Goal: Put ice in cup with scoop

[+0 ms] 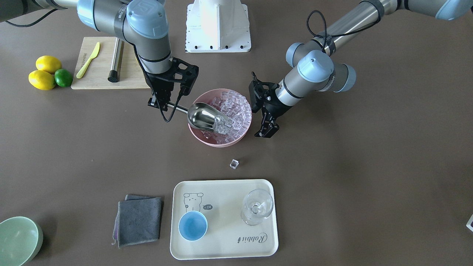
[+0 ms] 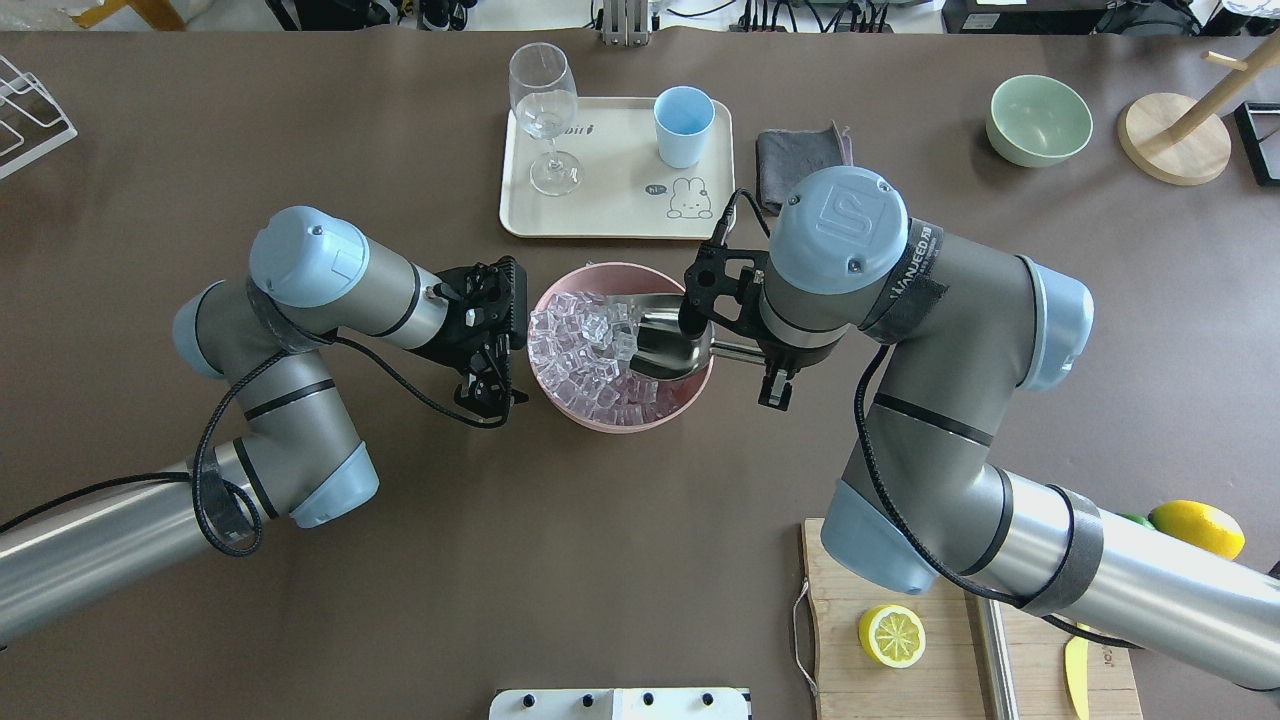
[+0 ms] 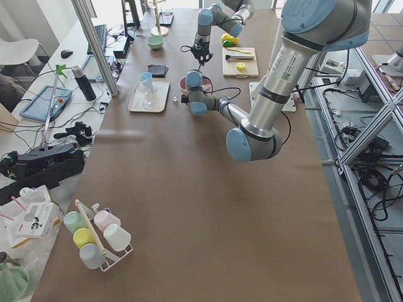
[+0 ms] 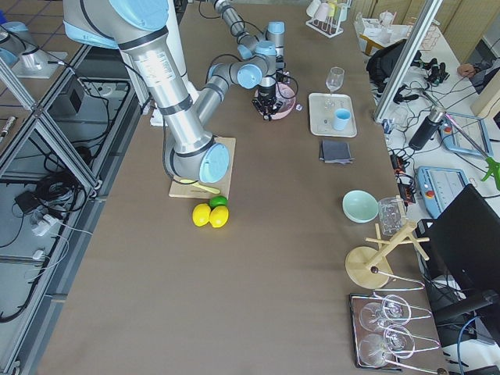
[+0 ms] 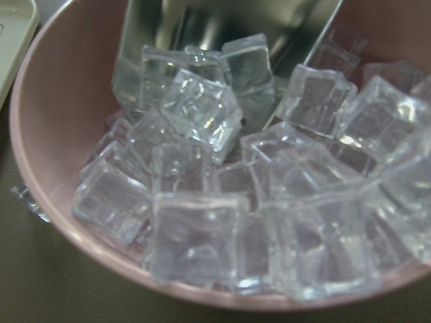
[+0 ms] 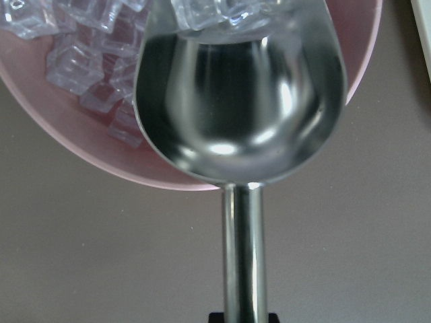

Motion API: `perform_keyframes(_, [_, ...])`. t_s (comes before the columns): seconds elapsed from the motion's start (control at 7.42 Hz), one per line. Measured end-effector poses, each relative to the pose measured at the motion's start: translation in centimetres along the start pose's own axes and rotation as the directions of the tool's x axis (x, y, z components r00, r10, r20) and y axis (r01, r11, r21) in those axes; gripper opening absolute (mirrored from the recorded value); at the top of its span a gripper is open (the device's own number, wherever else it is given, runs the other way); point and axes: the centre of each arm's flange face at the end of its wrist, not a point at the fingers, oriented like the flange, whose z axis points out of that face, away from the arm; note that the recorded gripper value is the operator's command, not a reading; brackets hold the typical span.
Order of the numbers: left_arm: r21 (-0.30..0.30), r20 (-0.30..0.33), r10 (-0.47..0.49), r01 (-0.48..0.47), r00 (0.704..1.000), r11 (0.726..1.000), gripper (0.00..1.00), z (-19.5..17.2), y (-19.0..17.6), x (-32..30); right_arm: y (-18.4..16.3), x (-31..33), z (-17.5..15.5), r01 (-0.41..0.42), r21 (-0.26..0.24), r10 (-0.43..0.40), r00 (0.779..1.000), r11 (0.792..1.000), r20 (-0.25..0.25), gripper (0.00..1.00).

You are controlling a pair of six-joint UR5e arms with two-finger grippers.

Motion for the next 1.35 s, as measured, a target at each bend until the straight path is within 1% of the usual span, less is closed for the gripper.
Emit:
perform_keyframes(0.4, [-0.002, -0.001, -0.001, 0.001, 1.0, 1.0, 0.99, 0.0, 0.2, 0.0, 0.8, 0.0, 0.6, -0.021, 0.058, 0.021, 1.0, 0.998, 0.001, 0.0])
perform_keyframes(0.81, [-0.003, -0.001, -0.002, 0.002, 1.0, 1.0, 0.99, 0.0, 0.2, 0.0, 1.0, -0.4, -1.0, -0.043, 0.124, 0.039, 0.999, 0.991, 0.034, 0.0])
perform_keyframes(0.94, [-0.003, -0.001, -0.002, 0.002, 1.0, 1.0, 0.99, 0.0, 0.2, 0.0, 1.5, -0.1, -1.2, -0.049, 0.146, 0.044, 0.998, 0.988, 0.037, 0.0])
perform_keyframes(1.21, [-0.003, -0.001, -0.002, 0.002, 1.0, 1.0, 0.99, 0.0, 0.2, 0.0, 3.0, 0.2, -0.6, -0.078, 0.204, 0.07, 0.997, 0.976, 0.043, 0.0])
perform_keyframes(1.35, [-0.003, -0.001, -0.002, 0.002, 1.0, 1.0, 0.99, 0.0, 0.2, 0.0, 3.5, 0.2, -0.5, -0.087, 0.222, 0.078, 0.996, 0.971, 0.048, 0.0])
